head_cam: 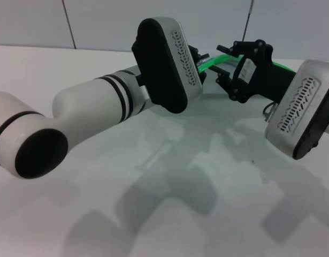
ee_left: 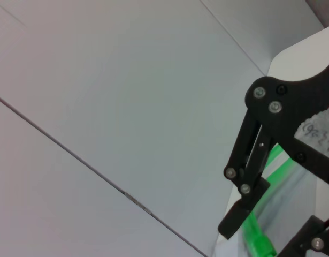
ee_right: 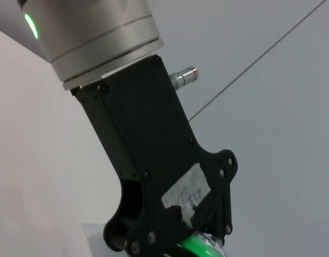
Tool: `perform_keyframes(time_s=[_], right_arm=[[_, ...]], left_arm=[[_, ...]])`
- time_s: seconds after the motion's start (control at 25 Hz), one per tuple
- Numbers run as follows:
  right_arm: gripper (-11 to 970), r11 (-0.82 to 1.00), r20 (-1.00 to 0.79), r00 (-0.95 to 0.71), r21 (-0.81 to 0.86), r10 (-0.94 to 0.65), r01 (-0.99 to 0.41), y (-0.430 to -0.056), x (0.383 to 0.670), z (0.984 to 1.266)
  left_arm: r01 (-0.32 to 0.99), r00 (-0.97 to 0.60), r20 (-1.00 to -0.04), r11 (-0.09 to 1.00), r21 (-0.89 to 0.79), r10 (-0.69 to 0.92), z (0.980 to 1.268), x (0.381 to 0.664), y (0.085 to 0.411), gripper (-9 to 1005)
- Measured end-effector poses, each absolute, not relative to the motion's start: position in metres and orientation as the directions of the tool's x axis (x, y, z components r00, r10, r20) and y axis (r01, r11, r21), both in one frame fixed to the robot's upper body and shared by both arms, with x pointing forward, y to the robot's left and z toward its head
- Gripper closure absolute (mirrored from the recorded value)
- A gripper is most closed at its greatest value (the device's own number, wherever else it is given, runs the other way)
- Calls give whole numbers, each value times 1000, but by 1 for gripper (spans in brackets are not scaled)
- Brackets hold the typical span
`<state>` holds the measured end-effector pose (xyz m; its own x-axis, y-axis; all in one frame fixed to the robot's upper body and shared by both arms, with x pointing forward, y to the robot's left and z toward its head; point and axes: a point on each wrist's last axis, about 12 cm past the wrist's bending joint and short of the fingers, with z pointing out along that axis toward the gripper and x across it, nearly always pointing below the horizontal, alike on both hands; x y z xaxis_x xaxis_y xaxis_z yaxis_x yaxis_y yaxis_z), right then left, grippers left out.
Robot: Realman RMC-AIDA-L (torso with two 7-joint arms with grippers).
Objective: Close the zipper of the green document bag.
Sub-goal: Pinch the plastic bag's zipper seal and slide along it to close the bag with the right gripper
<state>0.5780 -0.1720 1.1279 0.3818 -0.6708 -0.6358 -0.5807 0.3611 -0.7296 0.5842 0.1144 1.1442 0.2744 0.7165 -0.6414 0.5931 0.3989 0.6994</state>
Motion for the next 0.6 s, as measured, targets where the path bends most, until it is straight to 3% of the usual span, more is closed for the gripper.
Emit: perform_keyframes(time_s=[0.2, 0.6], right_arm=[[627, 356, -635, 389, -731, -667, -582, -170, 577, 1129], [629, 347, -637, 397, -728, -661, -591, -165, 575, 1128]], left_arm=[[593, 272, -641, 399, 699, 718, 1144, 585, 115, 941], [592, 273, -641, 400, 700, 717, 1144, 585, 115, 941]])
